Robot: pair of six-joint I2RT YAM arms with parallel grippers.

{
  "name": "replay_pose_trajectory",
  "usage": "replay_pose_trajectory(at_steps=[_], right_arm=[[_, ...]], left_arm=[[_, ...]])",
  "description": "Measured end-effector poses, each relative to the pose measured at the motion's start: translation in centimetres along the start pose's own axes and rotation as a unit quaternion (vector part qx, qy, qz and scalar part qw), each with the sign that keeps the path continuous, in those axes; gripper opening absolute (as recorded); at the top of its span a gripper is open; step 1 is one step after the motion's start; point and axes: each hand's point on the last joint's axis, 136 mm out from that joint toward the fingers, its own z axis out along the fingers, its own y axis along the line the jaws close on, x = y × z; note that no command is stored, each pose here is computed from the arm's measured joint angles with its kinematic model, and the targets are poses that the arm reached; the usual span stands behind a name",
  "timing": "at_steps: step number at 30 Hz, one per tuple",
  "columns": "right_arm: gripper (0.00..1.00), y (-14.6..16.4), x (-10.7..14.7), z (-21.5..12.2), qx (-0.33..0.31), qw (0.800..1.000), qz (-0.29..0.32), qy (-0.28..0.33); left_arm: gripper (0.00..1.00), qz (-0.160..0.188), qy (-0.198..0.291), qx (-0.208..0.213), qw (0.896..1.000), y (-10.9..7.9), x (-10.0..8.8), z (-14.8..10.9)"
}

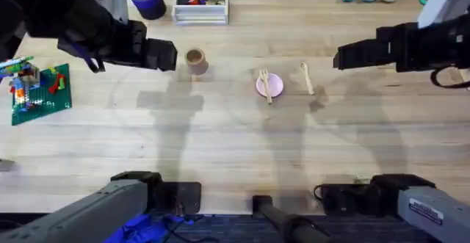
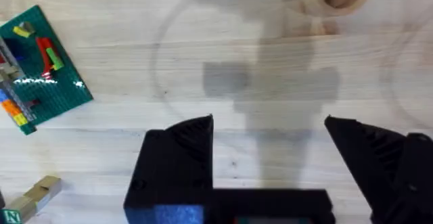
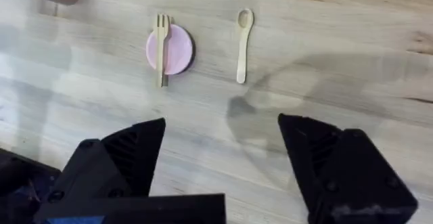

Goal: Pick up a utensil and set it on the pink plate, then put the other utensil in the container.

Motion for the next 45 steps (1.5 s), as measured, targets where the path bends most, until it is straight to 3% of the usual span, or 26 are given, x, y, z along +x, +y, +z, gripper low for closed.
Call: replay_pose_trajectory(at_steps=[4, 10, 12, 17, 22, 28, 34, 40, 45], right_arm=[[0.993, 0.0, 0.0, 0.0, 0.0, 1.0, 0.0, 0.0], [0.993, 0.0, 0.0, 0.0, 0.0, 1.0, 0.0, 0.0], [0.993, 0.0, 0.0, 0.0, 0.0, 1.0, 0.0, 0.0], [0.993, 0.0, 0.0, 0.0, 0.0, 1.0, 0.0, 0.0], [0.993, 0.0, 0.0, 0.0, 0.0, 1.0, 0.0, 0.0], [0.993, 0.0, 0.0, 0.0, 0.0, 1.0, 0.0, 0.0], [0.993, 0.0, -0.6, 0.0, 0.001, 1.0, -0.003, -0.012], [0.993, -0.4, -3.5, 0.0, 0.011, 0.998, -0.02, -0.066], [0.993, -2.3, -4.5, 2.5, 0.056, 0.997, -0.013, -0.044]], left_arm=[[0.993, 0.01, 0.013, -0.012, 1.0, 0.4, -0.2, 0.9], [0.993, 0.12, 0.004, -0.014, 0.993, 0.5, -1.8, 2.2], [0.993, 0.154, -0.002, 0.004, 0.988, 0.4, -2.2, 2.6], [0.993, 0.187, -0.02, 0.084, 0.979, 1.1, -2.5, 3.9], [0.993, 0.228, -0.06, 0.17, 0.957, 1.2, -2.4, 4.3], [0.993, 0.305, -0.107, 0.235, 0.917, -0.5, -2.5, 4.0], [0.993, 0.325, -0.104, 0.27, 0.9, -1.2, -2.5, 5.7], [0.993, 0.329, -0.098, 0.279, 0.897, -1.3, -2.3, 6.4], [0.993, 0.331, -0.098, 0.279, 0.896, -1.3, -2.3, 6.4]])
